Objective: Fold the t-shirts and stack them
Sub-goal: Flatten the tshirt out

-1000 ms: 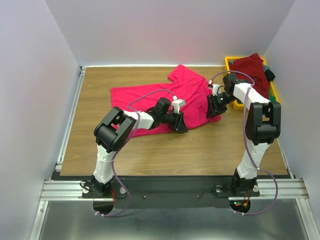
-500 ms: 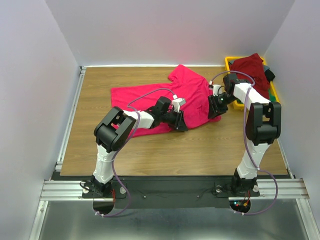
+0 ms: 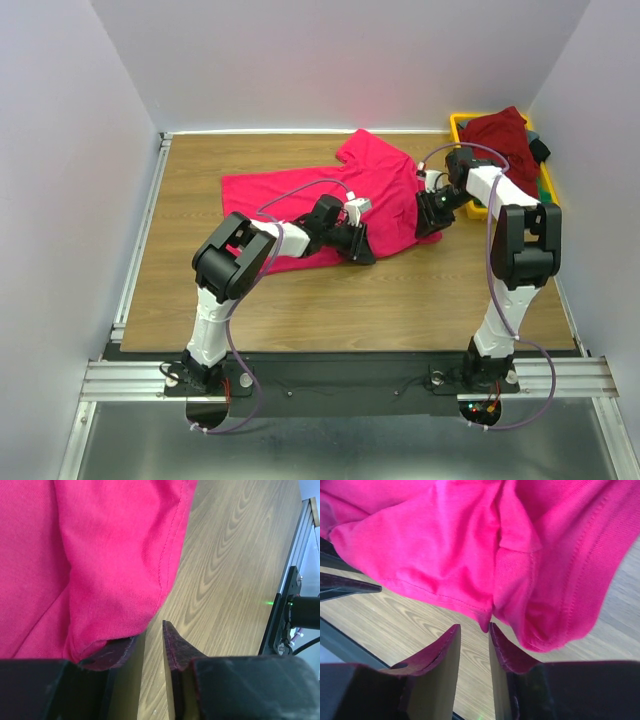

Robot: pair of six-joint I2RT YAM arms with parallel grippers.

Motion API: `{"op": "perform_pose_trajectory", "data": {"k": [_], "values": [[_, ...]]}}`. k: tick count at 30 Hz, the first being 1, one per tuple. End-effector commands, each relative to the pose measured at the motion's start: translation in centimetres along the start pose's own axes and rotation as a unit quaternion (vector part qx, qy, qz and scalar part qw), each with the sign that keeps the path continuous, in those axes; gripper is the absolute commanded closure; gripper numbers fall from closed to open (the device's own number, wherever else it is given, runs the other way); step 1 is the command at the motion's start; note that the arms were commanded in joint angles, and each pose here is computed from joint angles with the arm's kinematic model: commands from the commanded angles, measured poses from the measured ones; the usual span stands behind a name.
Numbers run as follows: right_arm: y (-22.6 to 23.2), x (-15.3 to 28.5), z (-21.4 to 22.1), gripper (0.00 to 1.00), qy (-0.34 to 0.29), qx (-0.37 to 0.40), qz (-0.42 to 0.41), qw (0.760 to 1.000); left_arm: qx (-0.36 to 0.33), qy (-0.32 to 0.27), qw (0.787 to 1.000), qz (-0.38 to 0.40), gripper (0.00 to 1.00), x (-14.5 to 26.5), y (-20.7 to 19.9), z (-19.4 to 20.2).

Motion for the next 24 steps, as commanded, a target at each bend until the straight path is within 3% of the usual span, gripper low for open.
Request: {"op": "perform_pose_trajectory", "data": {"k": [1, 9, 11, 12, 13, 16, 22, 23, 24], "values": [[0.6, -0.1, -0.3, 0.68, -0.002, -0.006, -0.032, 0.999, -0.024, -0.032, 0.999, 0.022, 0.71, 0.1, -1.0, -2.8], [0.0, -0.5, -0.1, 0.75, 0.007, -0.007, -0.018, 1.000, -0.025, -0.034, 0.999, 0.030, 0.82, 0.1, -1.2, -3.1], [-0.1, -0.4, -0.2, 0.81, 0.005, -0.005, -0.015, 1.000, -0.025, -0.034, 0.999, 0.031, 0.86, 0.1, -1.3, -3.1], [-0.1, -0.4, -0.2, 0.94, 0.006, -0.005, -0.013, 1.000, -0.024, -0.034, 0.999, 0.032, 0.90, 0.2, -1.3, -3.1], [-0.1, -0.3, -0.3, 0.99, 0.004, -0.004, -0.011, 1.000, -0.024, -0.034, 0.999, 0.034, 0.92, 0.2, -1.4, -3.2], [0.1, 0.4, -0.4, 0.99, -0.006, 0.001, -0.006, 1.000, -0.025, -0.036, 0.998, 0.043, 1.00, 0.6, -2.0, -3.4], [0.0, 1.8, -0.7, 0.99, -0.023, 0.005, 0.025, 0.999, -0.029, -0.040, 0.998, 0.050, 1.00, 1.4, -2.8, -3.6], [-0.2, 1.8, -0.7, 0.97, -0.024, 0.002, 0.033, 0.999, -0.029, -0.041, 0.998, 0.050, 1.00, 1.5, -2.9, -3.7], [-0.3, 1.6, -0.6, 0.77, -0.021, -0.003, 0.038, 0.999, -0.029, -0.040, 0.998, 0.049, 1.00, 1.5, -2.8, -3.6]]}}
Point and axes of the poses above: each gripper's point midway between its finger pads, its own x axis back along the fingers, its own y axis along the line the jaws close on, z = x × y, the point moved 4 cm from there along x, back along the fingers, and after that the axes turned 9 degrees about -x, right-handed, at the moved point
